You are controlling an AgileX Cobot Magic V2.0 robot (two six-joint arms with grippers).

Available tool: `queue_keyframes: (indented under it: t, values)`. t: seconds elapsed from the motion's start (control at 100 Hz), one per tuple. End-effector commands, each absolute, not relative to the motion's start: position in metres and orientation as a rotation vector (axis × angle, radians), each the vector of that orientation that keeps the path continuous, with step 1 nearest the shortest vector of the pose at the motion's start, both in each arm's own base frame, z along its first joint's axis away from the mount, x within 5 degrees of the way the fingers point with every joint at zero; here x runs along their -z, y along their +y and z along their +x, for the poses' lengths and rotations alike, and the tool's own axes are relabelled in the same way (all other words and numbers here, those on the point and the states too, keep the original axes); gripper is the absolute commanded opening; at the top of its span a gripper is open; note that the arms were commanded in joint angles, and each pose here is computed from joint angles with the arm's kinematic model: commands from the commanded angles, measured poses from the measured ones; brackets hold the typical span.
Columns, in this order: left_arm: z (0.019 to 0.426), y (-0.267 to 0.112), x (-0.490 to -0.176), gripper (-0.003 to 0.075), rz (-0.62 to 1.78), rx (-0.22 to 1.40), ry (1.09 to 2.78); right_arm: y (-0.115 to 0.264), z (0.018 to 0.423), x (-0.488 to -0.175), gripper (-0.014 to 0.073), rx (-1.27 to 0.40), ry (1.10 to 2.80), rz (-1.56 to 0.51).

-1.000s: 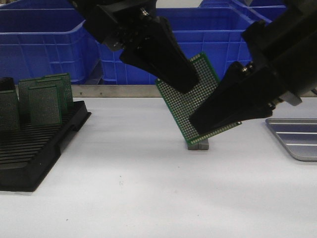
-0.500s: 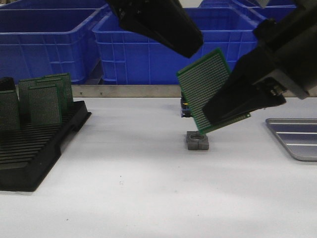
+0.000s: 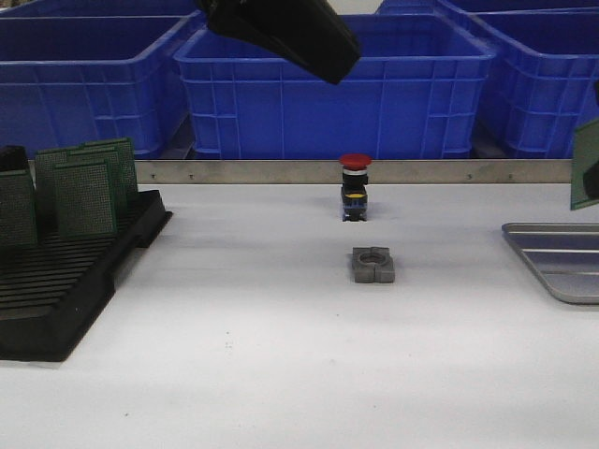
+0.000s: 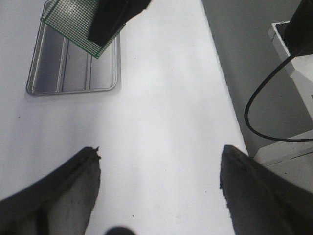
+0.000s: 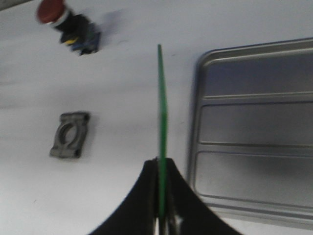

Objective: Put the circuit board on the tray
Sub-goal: 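Open the left gripper and carry the board with the right gripper toward the tray, then lower the board into the silver tray and open the right gripper, then move the left gripper back to the rack and grasp another green board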

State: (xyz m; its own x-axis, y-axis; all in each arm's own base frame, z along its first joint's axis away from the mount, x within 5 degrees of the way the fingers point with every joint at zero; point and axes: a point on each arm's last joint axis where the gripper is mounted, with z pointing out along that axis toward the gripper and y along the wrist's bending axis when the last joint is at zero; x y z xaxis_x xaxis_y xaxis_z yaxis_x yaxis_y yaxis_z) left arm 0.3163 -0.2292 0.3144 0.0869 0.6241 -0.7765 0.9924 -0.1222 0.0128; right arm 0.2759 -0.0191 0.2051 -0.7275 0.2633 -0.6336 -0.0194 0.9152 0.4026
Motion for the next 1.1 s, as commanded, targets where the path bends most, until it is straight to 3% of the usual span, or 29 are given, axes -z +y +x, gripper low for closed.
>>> queue_keyframes:
  t: [0.0,0.15,0.21,0.28,0.41,0.48,0.7,1.09]
  values:
    - [0.301,-0.227,-0.349,0.0494,1.777,0.913,1.500,-0.032,0.290,-0.213,-0.0068,-0.515,2.271,0.291]
    - [0.301,-0.227,-0.349,0.0494,1.777,0.913,1.500,-0.039,0.312,-0.202,-0.0065,-0.528,2.296,0.307]
    - [0.301,-0.227,-0.349,0.0494,1.777,0.913,1.500,-0.041,0.319,-0.200,-0.0027,-0.536,2.299,0.303]
    - [0.302,-0.226,-0.348,0.0494,1.780,0.906,1.504,-0.042,0.325,-0.196,0.0115,-0.535,2.310,0.298]
    - [0.305,-0.222,-0.348,0.0494,1.772,0.893,1.515,-0.045,0.329,-0.194,0.0519,-0.512,2.320,0.285]
    - [0.308,-0.218,-0.348,0.0494,1.757,0.887,1.525,-0.047,0.329,-0.194,0.0621,-0.491,2.320,0.293]
    - [0.328,-0.186,-0.346,0.0494,1.701,0.802,1.607,-0.048,0.328,-0.193,0.0589,-0.470,2.334,0.264]
    - [0.371,-0.089,-0.319,0.0494,1.830,0.088,1.895,-0.047,0.328,-0.193,0.0589,-0.482,2.336,0.256]
